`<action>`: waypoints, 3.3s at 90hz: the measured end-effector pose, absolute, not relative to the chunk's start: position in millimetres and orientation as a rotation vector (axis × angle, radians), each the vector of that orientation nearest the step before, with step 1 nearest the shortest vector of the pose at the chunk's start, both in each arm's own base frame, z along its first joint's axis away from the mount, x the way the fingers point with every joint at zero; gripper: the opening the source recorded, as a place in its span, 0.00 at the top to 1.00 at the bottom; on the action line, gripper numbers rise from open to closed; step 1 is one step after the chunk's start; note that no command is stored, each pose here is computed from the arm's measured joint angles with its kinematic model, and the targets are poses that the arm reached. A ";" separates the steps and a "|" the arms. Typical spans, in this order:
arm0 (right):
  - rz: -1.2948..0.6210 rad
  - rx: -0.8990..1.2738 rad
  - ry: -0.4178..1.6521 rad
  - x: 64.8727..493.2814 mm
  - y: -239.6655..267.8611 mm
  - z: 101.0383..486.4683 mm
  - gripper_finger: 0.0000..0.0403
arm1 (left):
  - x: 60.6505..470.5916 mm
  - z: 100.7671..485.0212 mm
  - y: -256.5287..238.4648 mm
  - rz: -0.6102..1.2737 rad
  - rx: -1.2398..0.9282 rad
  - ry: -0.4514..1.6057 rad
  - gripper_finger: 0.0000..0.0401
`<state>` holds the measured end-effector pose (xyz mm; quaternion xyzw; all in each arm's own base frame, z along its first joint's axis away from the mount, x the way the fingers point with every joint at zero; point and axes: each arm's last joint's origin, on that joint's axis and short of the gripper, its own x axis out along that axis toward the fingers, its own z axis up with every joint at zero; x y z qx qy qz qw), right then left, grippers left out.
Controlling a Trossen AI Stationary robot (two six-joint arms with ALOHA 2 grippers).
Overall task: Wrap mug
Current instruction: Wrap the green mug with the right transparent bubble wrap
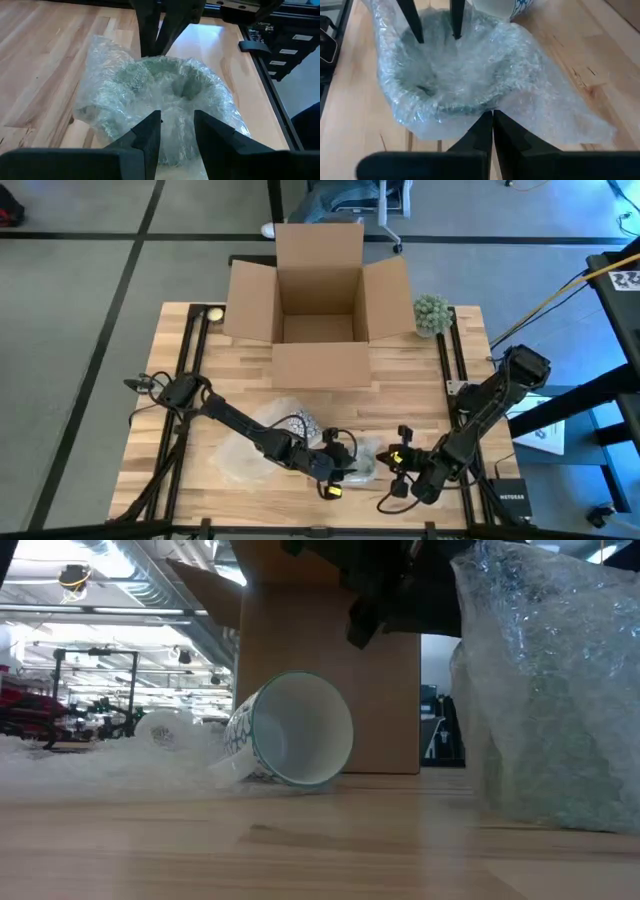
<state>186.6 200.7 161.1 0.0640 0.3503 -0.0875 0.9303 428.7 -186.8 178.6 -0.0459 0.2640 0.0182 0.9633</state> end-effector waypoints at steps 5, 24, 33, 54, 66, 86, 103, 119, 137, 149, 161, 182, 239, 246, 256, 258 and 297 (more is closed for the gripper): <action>-0.180 0.131 0.716 186.6 200.7 161.2 1.00 | 428.7 178.7 -186.8 0.037 -0.092 0.534 0.74; -0.181 0.131 0.716 186.7 200.7 161.3 1.00 | 428.7 179.0 -186.8 0.037 -0.095 0.533 0.74; -0.181 0.133 0.716 186.7 200.7 161.3 1.00 | 428.7 179.0 -186.8 0.037 -0.095 0.533 0.74; -0.181 0.137 0.714 186.9 200.9 161.4 1.00 | 428.8 179.1 -186.8 0.037 -0.096 0.532 0.74; -0.180 0.139 0.713 187.0 201.0 161.5 1.00 | 428.7 179.2 -186.8 0.037 -0.096 0.532 0.74; -0.176 0.147 0.709 187.4 201.6 161.9 1.00 | 428.6 179.5 -186.8 0.037 -0.096 0.532 0.74; -0.172 0.153 0.703 188.0 202.2 162.4 1.00 | 428.6 179.5 -186.9 0.037 -0.096 0.532 0.74; -0.172 0.153 0.702 188.1 202.3 162.6 1.00 | 428.6 179.5 -186.9 0.036 -0.096 0.532 0.74; -0.171 0.153 0.702 188.1 202.3 162.6 1.00 | 428.7 179.6 -186.9 0.037 -0.097 0.531 0.74; -0.171 0.153 0.702 188.2 202.4 162.7 1.00 | 428.7 179.6 -186.9 0.037 -0.097 0.531 0.74; -0.171 0.153 0.702 188.2 202.4 162.7 1.00 | 428.6 179.6 -187.0 0.036 -0.097 0.531 0.74; -0.171 0.153 0.702 188.2 202.4 162.7 1.00 | 428.7 179.6 -187.0 0.029 -0.099 0.532 0.74; -0.171 0.153 0.702 188.2 202.4 162.7 1.00 | 428.7 179.6 -187.2 0.021 -0.091 0.534 0.73; -0.171 0.153 0.702 188.2 202.4 162.7 1.00 | 428.8 179.8 -187.4 0.017 -0.100 0.534 0.70; -0.171 0.153 0.702 188.2 202.4 162.7 1.00 | 429.0 180.1 -187.4 0.004 -0.110 0.537 0.63; -0.171 0.153 0.702 188.2 202.4 162.7 1.00 | 429.1 180.2 -187.5 0.001 -0.113 0.537 0.62; -0.175 0.152 0.696 188.5 202.4 163.0 1.00 | 422.0 202.5 -181.8 0.023 -0.111 0.529 0.52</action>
